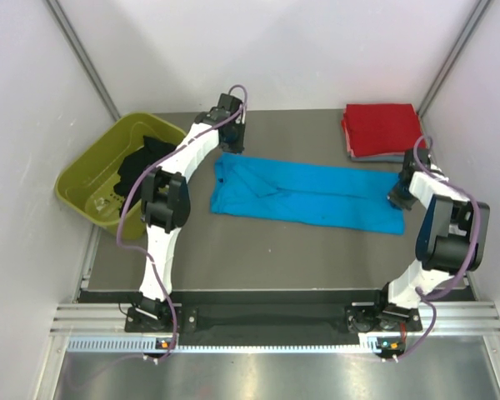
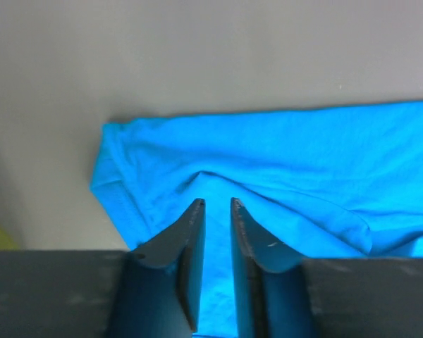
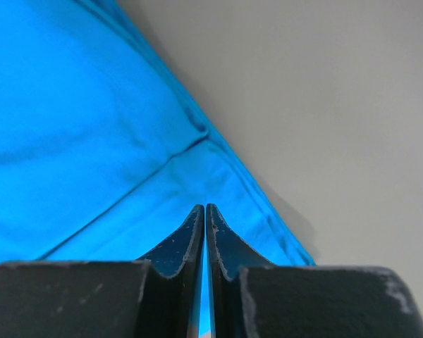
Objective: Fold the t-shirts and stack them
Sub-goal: Fold the tshirt
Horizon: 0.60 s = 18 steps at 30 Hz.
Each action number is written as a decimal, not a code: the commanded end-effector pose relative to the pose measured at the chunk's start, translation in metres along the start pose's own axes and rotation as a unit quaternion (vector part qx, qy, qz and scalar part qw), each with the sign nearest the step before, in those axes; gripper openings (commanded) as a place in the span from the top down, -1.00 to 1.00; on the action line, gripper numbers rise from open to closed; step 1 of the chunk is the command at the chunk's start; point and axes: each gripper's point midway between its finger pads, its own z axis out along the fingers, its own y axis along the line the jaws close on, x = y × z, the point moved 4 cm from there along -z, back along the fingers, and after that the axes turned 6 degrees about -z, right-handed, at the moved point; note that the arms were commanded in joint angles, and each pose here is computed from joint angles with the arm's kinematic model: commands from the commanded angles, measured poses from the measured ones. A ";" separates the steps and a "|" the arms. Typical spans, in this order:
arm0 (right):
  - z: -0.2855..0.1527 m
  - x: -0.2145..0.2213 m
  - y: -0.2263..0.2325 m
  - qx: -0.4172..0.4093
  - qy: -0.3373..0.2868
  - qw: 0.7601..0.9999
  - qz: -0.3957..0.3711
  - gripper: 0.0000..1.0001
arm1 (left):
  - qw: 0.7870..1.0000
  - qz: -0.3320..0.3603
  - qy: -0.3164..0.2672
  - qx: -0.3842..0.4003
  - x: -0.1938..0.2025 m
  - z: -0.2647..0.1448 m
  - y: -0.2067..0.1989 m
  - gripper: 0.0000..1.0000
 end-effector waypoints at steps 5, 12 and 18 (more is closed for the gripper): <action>-0.048 0.011 0.041 -0.072 -0.025 0.996 -0.049 0.89 | 0.999 -0.010 -0.018 -0.035 -0.013 -0.047 0.007 0.38; -0.066 0.053 0.110 -0.157 0.005 0.981 -0.116 0.89 | 0.998 -0.033 0.055 -0.027 0.066 -0.086 0.011 0.63; -0.049 0.076 0.124 -0.152 0.026 0.976 -0.153 0.90 | 0.991 -0.050 0.099 -0.072 0.120 -0.097 0.030 0.67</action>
